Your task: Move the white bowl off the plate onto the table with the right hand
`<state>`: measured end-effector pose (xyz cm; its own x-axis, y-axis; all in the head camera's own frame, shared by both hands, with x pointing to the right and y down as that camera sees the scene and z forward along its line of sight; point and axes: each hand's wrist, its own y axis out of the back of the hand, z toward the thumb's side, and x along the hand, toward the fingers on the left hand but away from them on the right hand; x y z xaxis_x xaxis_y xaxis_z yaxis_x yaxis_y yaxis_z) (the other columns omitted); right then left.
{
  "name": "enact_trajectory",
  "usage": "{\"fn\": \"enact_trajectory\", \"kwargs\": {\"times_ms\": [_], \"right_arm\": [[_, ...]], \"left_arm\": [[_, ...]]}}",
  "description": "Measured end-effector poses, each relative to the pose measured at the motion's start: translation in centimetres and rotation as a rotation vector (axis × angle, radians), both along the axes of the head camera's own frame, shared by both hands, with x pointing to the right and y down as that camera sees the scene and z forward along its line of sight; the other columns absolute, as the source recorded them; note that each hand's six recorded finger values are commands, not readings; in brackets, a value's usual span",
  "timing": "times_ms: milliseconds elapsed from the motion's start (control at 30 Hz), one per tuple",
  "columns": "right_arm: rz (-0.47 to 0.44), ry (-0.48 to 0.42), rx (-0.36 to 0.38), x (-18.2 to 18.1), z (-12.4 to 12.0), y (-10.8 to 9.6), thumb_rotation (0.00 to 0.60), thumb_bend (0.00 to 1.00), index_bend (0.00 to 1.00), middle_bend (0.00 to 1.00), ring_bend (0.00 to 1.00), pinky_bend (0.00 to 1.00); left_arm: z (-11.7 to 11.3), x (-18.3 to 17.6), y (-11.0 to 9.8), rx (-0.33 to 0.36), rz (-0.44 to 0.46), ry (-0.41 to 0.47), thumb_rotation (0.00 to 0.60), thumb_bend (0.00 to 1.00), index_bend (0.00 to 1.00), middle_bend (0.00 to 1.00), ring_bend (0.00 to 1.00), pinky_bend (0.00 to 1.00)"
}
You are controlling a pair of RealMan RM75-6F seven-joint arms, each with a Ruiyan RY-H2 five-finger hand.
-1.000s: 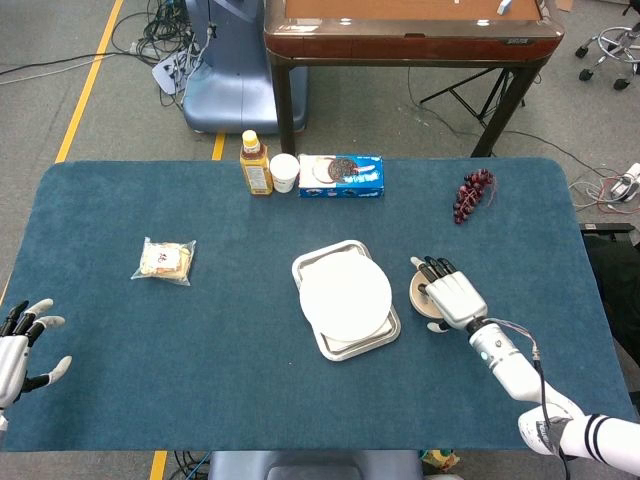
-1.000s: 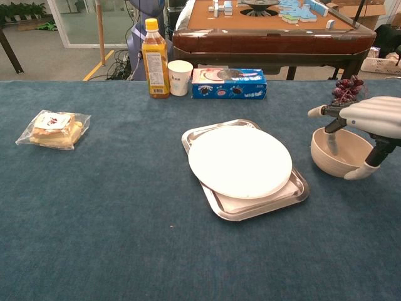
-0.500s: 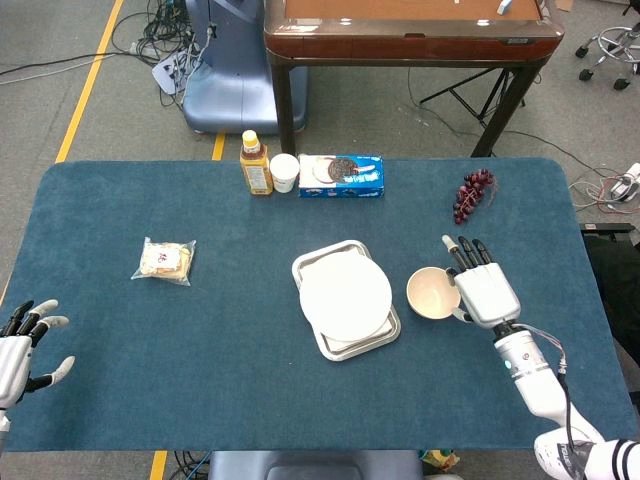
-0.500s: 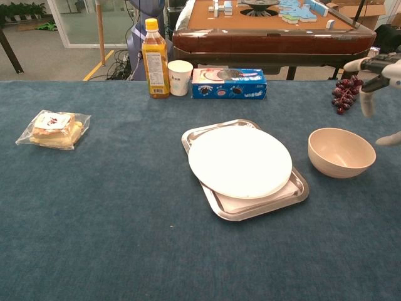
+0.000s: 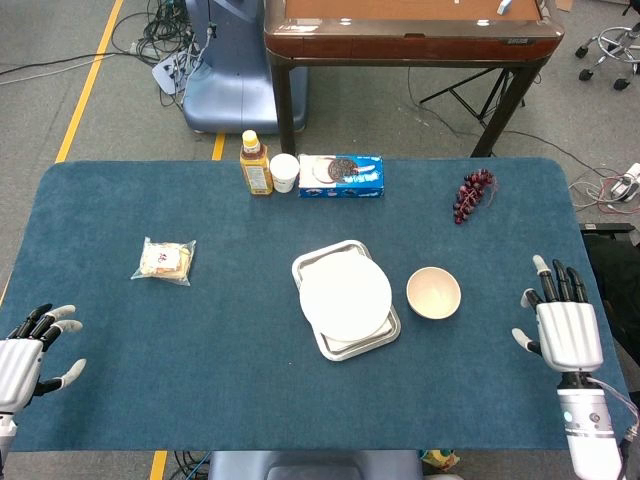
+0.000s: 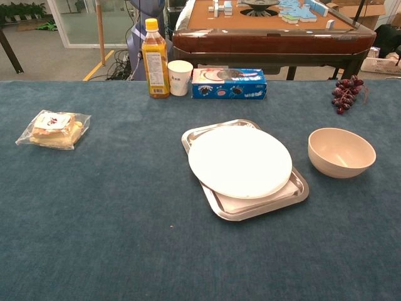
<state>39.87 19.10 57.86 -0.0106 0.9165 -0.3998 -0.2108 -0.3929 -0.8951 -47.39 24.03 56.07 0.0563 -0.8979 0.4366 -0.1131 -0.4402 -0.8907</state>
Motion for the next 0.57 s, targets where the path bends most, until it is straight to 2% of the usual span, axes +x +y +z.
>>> {"fn": "enact_trajectory", "kwargs": {"times_ms": [167,367,567], "right_arm": [[0.065,-0.01,-0.015,2.3,-0.2,1.6,0.6,0.08,0.49,0.1,0.0,0.09],[0.075,-0.027,0.008,3.0,-1.0,1.3,0.6,0.08,0.49,0.11,0.0,0.09],[0.083,-0.043,-0.03,3.4,-0.6,1.3,0.6,0.08,0.49,0.11,0.0,0.09]], "left_arm": [[0.1,-0.1,0.0,0.003,-0.004,0.004,0.6,0.23,0.36,0.23,0.12,0.31],[0.5,-0.1,-0.2,-0.009,-0.002,-0.003,0.6,0.23,0.36,0.23,0.12,0.31],[0.9,0.0,-0.2,-0.028,0.002,-0.016,0.6,0.23,0.36,0.23,0.12,0.31]]}}
